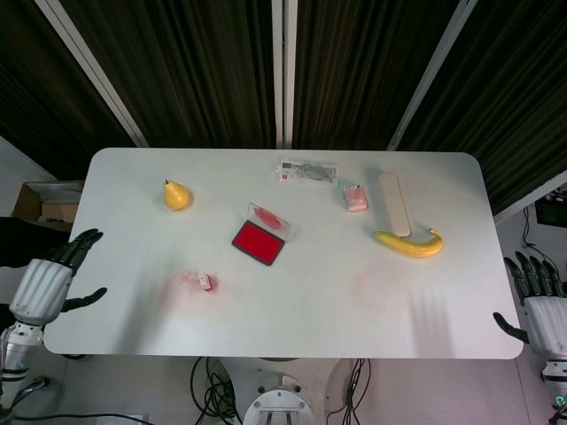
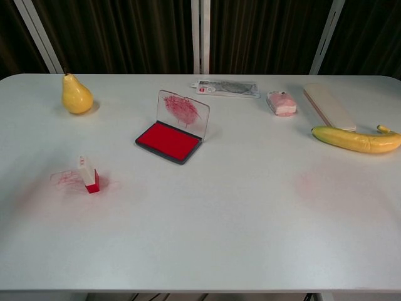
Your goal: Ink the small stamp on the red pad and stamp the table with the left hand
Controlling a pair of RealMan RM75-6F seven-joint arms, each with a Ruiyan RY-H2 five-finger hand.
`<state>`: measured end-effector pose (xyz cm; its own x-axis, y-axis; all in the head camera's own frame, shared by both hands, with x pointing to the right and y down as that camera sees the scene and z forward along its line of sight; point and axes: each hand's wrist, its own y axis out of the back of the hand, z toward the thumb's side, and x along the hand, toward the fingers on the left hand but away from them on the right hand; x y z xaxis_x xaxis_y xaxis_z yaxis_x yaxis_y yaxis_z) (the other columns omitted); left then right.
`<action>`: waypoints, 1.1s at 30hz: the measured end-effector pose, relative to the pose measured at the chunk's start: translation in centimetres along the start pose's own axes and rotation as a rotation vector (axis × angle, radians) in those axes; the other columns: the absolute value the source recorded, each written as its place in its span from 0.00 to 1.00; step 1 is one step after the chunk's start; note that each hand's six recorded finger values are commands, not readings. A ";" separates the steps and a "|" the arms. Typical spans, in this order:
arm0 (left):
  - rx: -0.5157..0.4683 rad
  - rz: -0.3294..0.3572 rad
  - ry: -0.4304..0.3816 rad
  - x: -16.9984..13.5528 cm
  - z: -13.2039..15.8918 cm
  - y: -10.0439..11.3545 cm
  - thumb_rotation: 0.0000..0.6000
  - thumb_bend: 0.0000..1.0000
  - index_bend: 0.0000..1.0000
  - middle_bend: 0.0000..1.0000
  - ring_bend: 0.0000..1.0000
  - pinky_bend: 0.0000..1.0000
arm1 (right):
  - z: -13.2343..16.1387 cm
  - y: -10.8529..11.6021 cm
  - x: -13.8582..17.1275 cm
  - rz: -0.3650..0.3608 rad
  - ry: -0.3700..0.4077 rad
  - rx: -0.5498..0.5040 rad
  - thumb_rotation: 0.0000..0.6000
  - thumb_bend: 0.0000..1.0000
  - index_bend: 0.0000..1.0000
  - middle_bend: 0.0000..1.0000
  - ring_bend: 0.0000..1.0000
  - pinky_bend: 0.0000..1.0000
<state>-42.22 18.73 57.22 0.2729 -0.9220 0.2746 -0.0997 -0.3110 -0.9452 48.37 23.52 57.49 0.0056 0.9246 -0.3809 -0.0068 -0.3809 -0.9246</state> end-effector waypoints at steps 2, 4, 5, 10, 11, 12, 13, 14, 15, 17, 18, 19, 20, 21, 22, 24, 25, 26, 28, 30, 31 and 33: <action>0.012 0.003 -0.038 0.4 0.6 -0.4 1.00 0.11 0.32 0.41 0.82 0.96 | 0.0 -0.1 -0.1 0.006 -0.001 0.005 1.00 0.09 0.00 0.00 0.00 0.00; 0.037 0.007 -0.081 0.9 1.3 -1.0 1.00 0.12 0.33 0.41 0.85 0.97 | 0.0 -0.1 -0.2 0.008 -0.002 0.006 1.00 0.09 0.00 0.00 0.00 0.00; 0.050 0.009 -0.100 1.1 1.5 -1.3 1.00 0.12 0.33 0.41 0.86 0.97 | 0.1 0.0 -0.2 0.009 -0.001 0.007 1.00 0.09 0.00 0.00 0.00 0.00; 0.099 0.010 -0.227 3.0 3.3 -3.5 1.00 0.12 0.34 0.39 0.88 0.98 | 0.3 -0.2 -0.2 0.014 0.006 0.009 1.00 0.09 0.00 0.00 0.00 0.00; 0.103 0.010 -0.251 3.4 3.6 -3.9 1.00 0.12 0.34 0.38 0.89 0.98 | 0.3 -0.2 -0.1 0.016 0.005 0.009 1.00 0.09 0.00 0.00 0.00 0.00; 0.109 0.009 -0.276 3.7 4.0 -4.4 1.00 0.12 0.34 0.37 0.89 0.98 | 0.3 -0.3 0.0 0.019 0.003 0.009 1.00 0.09 0.00 0.00 0.00 0.00; 0.118 0.007 -0.308 4.2 4.4 -5.0 1.00 0.12 0.34 0.36 0.89 0.98 | 0.2 -0.4 0.1 0.021 0.000 0.010 1.00 0.09 0.00 0.00 0.00 0.00; 0.126 0.005 -0.332 4.6 4.8 -5.4 1.00 0.12 0.34 0.36 0.89 0.98 | 0.2 -0.4 0.1 0.021 -0.002 0.012 1.00 0.10 0.00 0.00 0.00 0.00; 0.135 0.002 -0.357 5.0 5.2 -5.9 1.00 0.12 0.34 0.36 0.89 0.98 | 0.1 -0.4 0.2 0.021 -0.006 0.013 1.00 0.10 0.00 0.00 0.00 0.00; 0.159 -0.009 -0.414 5.8 6.0 -6.9 1.00 0.12 0.34 0.36 0.89 0.99 | -0.1 -0.3 0.3 0.018 -0.010 0.015 1.00 0.10 0.00 0.00 0.00 0.00; 0.170 -0.013 -0.438 6.1 6.3 -7.4 1.00 0.12 0.34 0.35 0.89 0.99 | -0.2 -0.2 0.3 0.016 -0.013 0.016 1.00 0.09 0.00 0.00 0.00 0.00; 0.186 -0.018 -0.469 6.4 6.8 -7.9 1.00 0.12 0.34 0.35 0.89 0.99 | -0.3 -0.2 0.4 0.015 -0.015 0.017 1.00 0.09 0.00 0.00 0.00 0.00; 0.198 -0.021 -0.492 6.7 7.1 -8.3 1.00 0.12 0.34 0.35 0.89 0.99 | -0.3 -0.2 0.4 0.015 -0.017 0.018 1.00 0.09 0.00 0.00 0.00 0.00; 0.209 -0.023 -0.514 6.8 7.4 -8.7 1.00 0.12 0.34 0.35 0.89 0.99 | -0.4 -0.2 0.4 0.017 -0.019 0.019 1.00 0.09 0.00 0.00 0.00 0.00; 0.222 -0.024 -0.541 7.1 7.8 -9.2 1.00 0.12 0.34 0.35 0.89 0.99 | -0.4 -0.2 0.4 0.019 -0.021 0.021 1.00 0.09 0.00 0.00 0.00 0.00; 0.242 -0.028 -0.577 7.4 8.3 -10.0 1.00 0.12 0.34 0.34 0.90 0.99 | -0.4 -0.3 0.3 0.026 -0.022 0.024 1.00 0.09 0.00 0.00 0.00 0.00; 0.254 -0.033 -0.597 7.6 8.5 -10.5 1.00 0.12 0.34 0.34 0.90 0.99 | -0.4 -0.4 0.3 0.030 -0.022 0.026 1.00 0.09 0.00 0.00 0.00 0.00; 0.262 -0.038 -0.612 7.8 8.8 -10.9 1.00 0.12 0.34 0.34 0.90 0.99 | -0.3 -0.4 0.2 0.032 -0.021 0.028 1.00 0.09 0.00 0.00 0.00 0.00; 0.273 -0.053 -0.643 8.2 9.4 -11.9 1.00 0.12 0.34 0.34 0.90 0.99 | -0.2 -0.5 0.1 0.034 -0.018 0.031 1.00 0.09 0.00 0.00 0.00 0.00; 0.275 -0.071 -0.666 8.5 9.9 -12.8 1.00 0.12 0.34 0.34 0.90 0.99 | 0.0 -0.5 0.1 0.036 -0.015 0.034 1.00 0.09 0.00 0.00 0.00 0.00; 0.273 -0.083 -0.680 8.6 10.2 -13.2 1.00 0.12 0.34 0.34 0.90 0.99 | 0.0 -0.5 0.0 0.037 -0.015 0.035 1.00 0.09 0.00 0.00 0.00 0.00; 0.269 -0.098 -0.698 8.7 10.5 -13.7 1.00 0.12 0.34 0.34 0.90 0.99 | 0.1 -0.6 0.0 0.039 -0.016 0.038 1.00 0.09 0.00 0.00 0.00 0.00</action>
<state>-28.38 17.37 70.73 0.8201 -0.5053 0.2685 0.1688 -0.2347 -0.9573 48.28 23.69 58.03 -0.0112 0.9090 -0.4166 -0.0443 -0.4167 -0.9080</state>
